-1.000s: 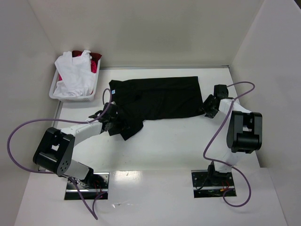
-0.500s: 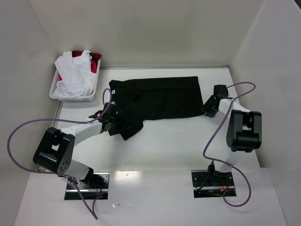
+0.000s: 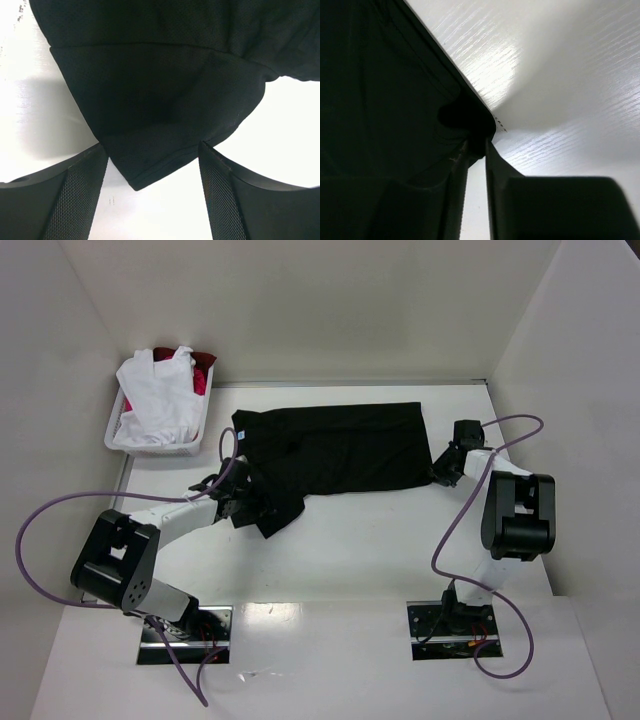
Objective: Fold and stack the t-shirts
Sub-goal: Grap the side of the flattened tshirt closest away from the robot with both arms
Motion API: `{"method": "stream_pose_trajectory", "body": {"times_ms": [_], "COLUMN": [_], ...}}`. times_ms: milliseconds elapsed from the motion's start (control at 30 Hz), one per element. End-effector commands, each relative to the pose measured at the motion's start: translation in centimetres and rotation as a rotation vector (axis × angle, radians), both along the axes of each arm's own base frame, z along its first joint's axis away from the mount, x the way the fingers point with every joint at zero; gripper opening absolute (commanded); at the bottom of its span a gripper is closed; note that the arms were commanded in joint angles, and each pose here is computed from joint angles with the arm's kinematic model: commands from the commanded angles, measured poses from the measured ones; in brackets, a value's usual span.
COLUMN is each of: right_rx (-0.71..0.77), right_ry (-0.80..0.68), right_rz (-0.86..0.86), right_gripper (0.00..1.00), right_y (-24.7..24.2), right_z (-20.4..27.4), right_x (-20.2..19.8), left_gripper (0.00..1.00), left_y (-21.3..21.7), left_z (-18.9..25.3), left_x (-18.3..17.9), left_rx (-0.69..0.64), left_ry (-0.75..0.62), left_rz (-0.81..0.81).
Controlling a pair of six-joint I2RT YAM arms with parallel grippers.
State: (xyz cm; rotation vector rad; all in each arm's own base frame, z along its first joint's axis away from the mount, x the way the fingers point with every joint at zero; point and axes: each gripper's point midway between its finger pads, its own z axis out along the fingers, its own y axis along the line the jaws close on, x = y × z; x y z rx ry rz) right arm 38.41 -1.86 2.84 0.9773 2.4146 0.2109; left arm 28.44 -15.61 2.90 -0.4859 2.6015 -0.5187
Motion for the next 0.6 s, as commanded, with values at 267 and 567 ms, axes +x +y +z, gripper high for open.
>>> {"method": "stream_pose_trajectory", "body": {"times_ms": [267,567], "right_rx": [-0.014,-0.039], "right_ry": [0.000,-0.030], "right_rz": [-0.021,-0.045], "right_gripper": [0.03,0.00], "right_y": [-0.4,-0.6], "right_z": [-1.1,0.7], "right_x": [0.4,-1.5], "left_gripper": [0.79,0.82], "left_y": [-0.3,-0.7], "left_z": [-0.2,0.4], "left_x": [-0.7,-1.4], "left_rx": [-0.002,-0.025], "left_ry": [0.029,0.026], "left_rz": [-0.042,-0.088]}}
